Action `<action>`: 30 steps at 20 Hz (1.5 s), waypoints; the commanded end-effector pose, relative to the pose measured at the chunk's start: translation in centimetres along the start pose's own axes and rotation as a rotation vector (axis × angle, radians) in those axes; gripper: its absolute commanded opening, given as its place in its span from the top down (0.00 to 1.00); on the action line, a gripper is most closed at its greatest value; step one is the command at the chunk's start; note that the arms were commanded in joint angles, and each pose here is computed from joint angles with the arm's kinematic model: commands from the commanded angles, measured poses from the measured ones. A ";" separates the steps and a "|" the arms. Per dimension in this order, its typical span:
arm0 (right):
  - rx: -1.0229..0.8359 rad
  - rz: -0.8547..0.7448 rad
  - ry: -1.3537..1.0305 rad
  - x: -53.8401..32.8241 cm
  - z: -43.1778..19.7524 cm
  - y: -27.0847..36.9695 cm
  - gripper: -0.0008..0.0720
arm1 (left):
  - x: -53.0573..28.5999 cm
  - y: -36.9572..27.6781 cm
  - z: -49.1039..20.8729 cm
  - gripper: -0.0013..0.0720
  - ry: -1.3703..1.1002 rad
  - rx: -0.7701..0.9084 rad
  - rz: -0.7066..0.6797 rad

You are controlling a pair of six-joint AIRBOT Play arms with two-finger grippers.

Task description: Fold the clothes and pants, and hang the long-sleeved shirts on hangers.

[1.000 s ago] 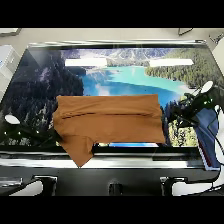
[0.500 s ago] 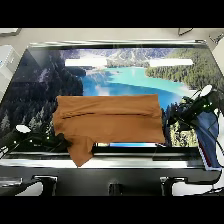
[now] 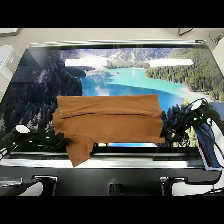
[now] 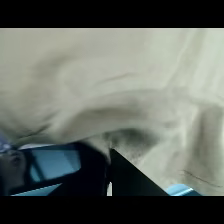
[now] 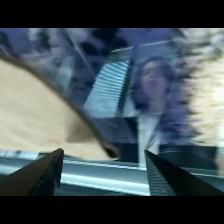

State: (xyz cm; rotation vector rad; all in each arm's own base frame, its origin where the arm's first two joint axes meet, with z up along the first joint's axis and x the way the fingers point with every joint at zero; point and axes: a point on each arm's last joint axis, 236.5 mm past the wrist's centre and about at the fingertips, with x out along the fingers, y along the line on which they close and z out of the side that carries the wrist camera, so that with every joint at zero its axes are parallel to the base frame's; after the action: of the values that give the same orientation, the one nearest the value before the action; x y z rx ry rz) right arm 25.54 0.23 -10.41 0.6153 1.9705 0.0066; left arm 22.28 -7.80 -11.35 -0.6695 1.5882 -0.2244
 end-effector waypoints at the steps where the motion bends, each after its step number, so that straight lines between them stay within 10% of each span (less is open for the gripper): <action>1: 0.008 0.070 -0.068 1.0 1.6 1.3 0.24 | -0.8 -0.4 -0.1 0.95 -0.010 0.006 -0.017; 2: 0.002 0.067 -0.061 1.1 1.4 1.5 0.31 | -0.9 -0.4 -0.1 0.95 -0.012 0.005 -0.016; 5: -0.051 0.069 -0.013 1.4 0.1 2.5 0.93 | -1.3 -0.2 0.4 0.95 -0.024 0.010 -0.009; 6: -0.087 0.073 -0.014 1.2 0.1 2.9 0.93 | -2.0 -0.4 1.0 0.95 -0.039 0.026 -0.006; 15: -0.181 0.080 -0.591 -13.2 12.6 11.1 0.94 | -11.4 -5.0 14.9 0.96 -0.286 0.149 0.007; 27: -0.063 0.238 -0.511 -7.8 19.2 14.0 0.92 | -3.9 -5.9 24.7 0.95 -0.110 0.127 -0.021; 28: -0.063 0.238 -0.507 -7.9 19.0 14.0 0.83 | -3.7 -5.7 24.2 0.89 -0.082 0.123 -0.024; 30: -0.074 0.238 -0.505 -9.2 18.1 13.5 0.34 | -4.8 -5.4 24.1 0.39 -0.080 0.119 -0.029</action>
State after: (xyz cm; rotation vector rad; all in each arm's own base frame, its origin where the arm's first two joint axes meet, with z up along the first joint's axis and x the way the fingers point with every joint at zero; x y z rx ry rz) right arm 50.12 3.63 -8.26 0.6999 1.3778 0.0574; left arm 47.64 -3.89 -7.60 -0.5821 1.4224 -0.2923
